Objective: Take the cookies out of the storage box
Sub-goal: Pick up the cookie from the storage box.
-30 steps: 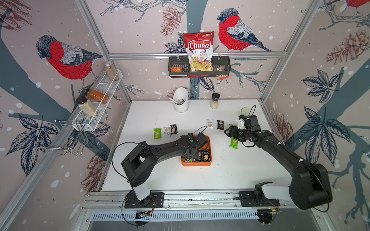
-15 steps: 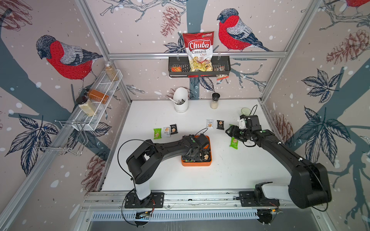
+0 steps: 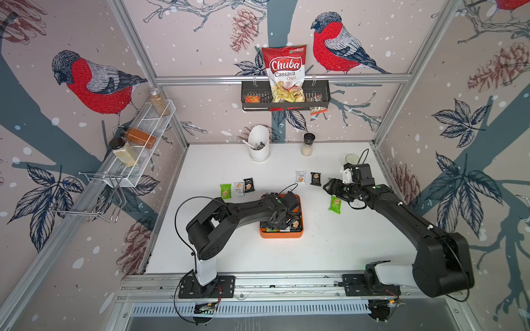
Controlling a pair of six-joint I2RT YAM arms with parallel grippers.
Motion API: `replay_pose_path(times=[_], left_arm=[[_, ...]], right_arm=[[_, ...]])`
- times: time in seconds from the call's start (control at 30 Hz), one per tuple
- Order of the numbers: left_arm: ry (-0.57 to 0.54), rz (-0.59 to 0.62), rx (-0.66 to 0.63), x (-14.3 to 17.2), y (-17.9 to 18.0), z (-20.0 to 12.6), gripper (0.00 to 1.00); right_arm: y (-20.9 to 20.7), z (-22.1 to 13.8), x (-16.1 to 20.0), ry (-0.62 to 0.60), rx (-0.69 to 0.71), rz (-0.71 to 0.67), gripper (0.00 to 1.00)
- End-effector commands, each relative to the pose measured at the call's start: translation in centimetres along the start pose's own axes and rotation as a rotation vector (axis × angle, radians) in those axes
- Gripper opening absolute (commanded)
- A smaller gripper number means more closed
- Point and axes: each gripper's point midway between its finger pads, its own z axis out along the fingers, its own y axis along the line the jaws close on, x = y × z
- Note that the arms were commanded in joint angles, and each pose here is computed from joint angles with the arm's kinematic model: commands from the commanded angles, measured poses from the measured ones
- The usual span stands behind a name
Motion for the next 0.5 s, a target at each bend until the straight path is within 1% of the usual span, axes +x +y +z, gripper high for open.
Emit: replay_pose_path(times=[0.0,0.2,0.23,0.33,0.37,0.47], left_arm=[[0.026,0.028,-0.021,0.5,0.4,0.3,0.66],[0.024,0.025,-0.008,0.3,0.4,0.6,0.63],[0.025,0.022,-0.007,0.3,0.5,0.7,0.61],[0.018,0.016,-0.007,0.1,0.7,0.6,0.47],[0.012,0.013,-0.006,-0.1,0.8,0.4,0.43],[-0.008,0.005,-0.008,-0.6,1.1,-0.2,0.40]], right_arm=[[0.0,-0.1,0.0,0.006,0.002,-0.004,0.66],[0.0,0.0,0.0,0.010,0.005,-0.007,0.66],[-0.1,0.0,-0.1,0.009,0.007,-0.008,0.66],[-0.1,0.0,-0.1,0.010,0.010,-0.008,0.66],[-0.1,0.0,-0.1,0.010,0.010,-0.008,0.66],[-0.2,0.0,-0.2,0.009,0.011,-0.007,0.66]])
